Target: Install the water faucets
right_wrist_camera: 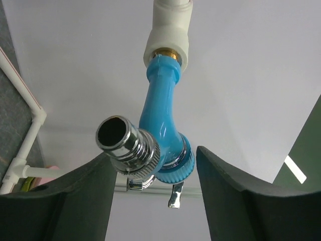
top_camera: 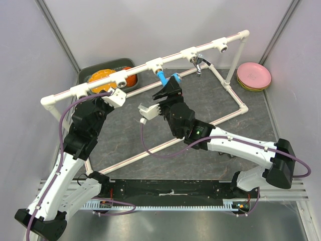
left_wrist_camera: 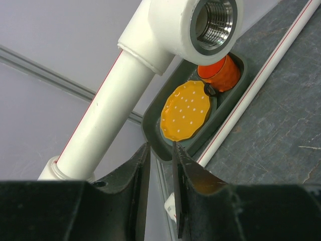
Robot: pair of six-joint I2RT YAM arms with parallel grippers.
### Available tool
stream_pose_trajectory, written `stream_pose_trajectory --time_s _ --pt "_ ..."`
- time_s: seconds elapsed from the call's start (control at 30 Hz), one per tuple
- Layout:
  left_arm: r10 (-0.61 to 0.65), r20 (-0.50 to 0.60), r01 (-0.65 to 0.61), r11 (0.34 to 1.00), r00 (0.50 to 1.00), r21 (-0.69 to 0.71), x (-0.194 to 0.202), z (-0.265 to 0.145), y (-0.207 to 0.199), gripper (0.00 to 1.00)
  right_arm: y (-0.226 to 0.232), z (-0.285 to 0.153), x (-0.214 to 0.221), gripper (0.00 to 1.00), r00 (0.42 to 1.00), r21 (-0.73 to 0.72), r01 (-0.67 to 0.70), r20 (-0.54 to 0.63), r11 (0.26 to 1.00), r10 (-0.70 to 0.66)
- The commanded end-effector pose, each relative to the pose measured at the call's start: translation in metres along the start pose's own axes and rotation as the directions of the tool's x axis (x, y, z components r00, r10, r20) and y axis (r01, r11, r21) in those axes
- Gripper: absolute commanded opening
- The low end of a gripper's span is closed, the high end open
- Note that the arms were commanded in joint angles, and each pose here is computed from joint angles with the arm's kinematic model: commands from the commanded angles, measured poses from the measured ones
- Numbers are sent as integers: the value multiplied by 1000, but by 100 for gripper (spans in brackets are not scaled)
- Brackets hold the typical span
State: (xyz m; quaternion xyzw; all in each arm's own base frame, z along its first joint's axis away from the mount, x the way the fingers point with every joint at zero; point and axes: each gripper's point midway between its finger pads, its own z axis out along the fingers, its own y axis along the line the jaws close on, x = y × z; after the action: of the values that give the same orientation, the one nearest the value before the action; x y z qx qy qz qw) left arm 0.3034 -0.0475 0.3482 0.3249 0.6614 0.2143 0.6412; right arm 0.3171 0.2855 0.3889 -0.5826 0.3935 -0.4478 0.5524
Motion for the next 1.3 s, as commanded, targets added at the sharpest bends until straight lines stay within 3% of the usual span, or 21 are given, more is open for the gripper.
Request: stream_pose_trajectory --time_s 0.0,0.03,0.13,0.33,0.5,0.77,0.8,0.83,1.0,1.1,1.27 --pt "-34 18 34 999 999 -22 -3 -2 5 31 -27 4 11 65 998 68 -40 -44 997 43" --pt "-34 17 34 999 999 -21 -3 -2 4 31 -25 4 11 60 998 66 -39 -46 997 42" --pt "-32 17 33 999 999 -23 -3 -2 5 31 -24 7 10 34 998 65 -39 -46 997 42" --pt "-33 14 33 999 999 -22 -2 -2 5 31 -19 13 8 8 995 52 -85 -49 995 88" --pt "-32 16 33 999 999 -24 -2 -3 5 31 -15 17 4 0 979 37 -197 -44 980 198" --pt "-32 17 32 999 999 -19 -2 -2 4 31 -5 14 4 0 946 -6 -321 -34 947 321" --pt "-33 21 33 999 999 -21 -3 -3 5 31 0 11 5 1 952 -10 -305 -40 952 304" --pt "-31 19 31 999 999 -21 -3 -3 5 31 1 9 7 18 955 -6 -294 -42 956 294" --pt "-30 16 30 999 999 -20 -2 -2 4 31 0 -5 15 56 958 6 -283 -48 959 283" --pt "-30 15 30 999 999 -19 -2 -2 4 31 -6 -14 18 71 957 15 -287 -44 958 288" --pt "-29 11 30 999 1000 -20 -1 -1 4 31 -5 -27 22 86 959 -1 -276 -62 961 275"
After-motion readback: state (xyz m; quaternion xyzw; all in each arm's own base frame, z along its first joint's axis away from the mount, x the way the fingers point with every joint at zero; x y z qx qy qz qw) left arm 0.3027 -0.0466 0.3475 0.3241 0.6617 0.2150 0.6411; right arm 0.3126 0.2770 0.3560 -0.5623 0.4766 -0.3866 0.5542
